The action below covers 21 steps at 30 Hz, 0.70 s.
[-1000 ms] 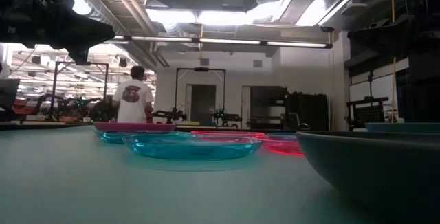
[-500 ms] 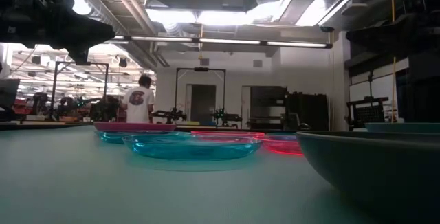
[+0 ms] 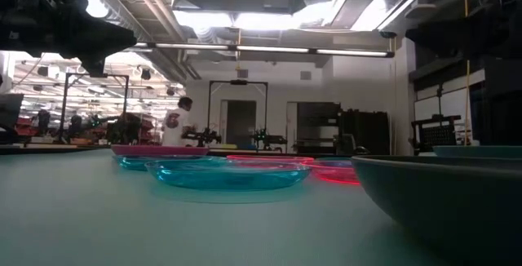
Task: Stack plastic plates
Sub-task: Stack the black plate on top of the green plate
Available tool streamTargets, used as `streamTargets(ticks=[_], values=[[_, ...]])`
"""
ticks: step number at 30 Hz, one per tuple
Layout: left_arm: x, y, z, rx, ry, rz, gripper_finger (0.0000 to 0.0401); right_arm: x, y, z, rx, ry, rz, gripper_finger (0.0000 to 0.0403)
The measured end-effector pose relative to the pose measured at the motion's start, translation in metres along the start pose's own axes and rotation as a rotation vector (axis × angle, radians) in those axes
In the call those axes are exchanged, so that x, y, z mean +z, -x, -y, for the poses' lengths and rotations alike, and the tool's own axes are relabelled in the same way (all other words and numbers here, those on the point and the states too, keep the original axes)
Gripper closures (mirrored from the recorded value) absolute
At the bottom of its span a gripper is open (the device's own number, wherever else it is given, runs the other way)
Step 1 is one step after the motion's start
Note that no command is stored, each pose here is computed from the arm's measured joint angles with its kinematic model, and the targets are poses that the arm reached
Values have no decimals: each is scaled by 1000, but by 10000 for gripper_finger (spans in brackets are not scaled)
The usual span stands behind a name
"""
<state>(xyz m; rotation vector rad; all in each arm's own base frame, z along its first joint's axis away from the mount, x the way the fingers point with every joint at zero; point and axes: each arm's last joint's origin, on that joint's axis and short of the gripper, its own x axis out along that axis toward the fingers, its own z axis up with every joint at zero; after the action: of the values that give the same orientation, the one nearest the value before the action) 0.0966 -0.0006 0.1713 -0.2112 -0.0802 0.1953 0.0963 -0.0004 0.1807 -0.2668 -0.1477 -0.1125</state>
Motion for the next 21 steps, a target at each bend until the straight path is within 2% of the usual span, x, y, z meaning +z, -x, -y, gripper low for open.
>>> streamTargets(ticks=[12,21], values=[[0,0,0,0,0,0,339,9,0,3,-24,-44,85,164],[0,0,0,0,0,0,339,30,-8,7,-15,-19,58,164]])
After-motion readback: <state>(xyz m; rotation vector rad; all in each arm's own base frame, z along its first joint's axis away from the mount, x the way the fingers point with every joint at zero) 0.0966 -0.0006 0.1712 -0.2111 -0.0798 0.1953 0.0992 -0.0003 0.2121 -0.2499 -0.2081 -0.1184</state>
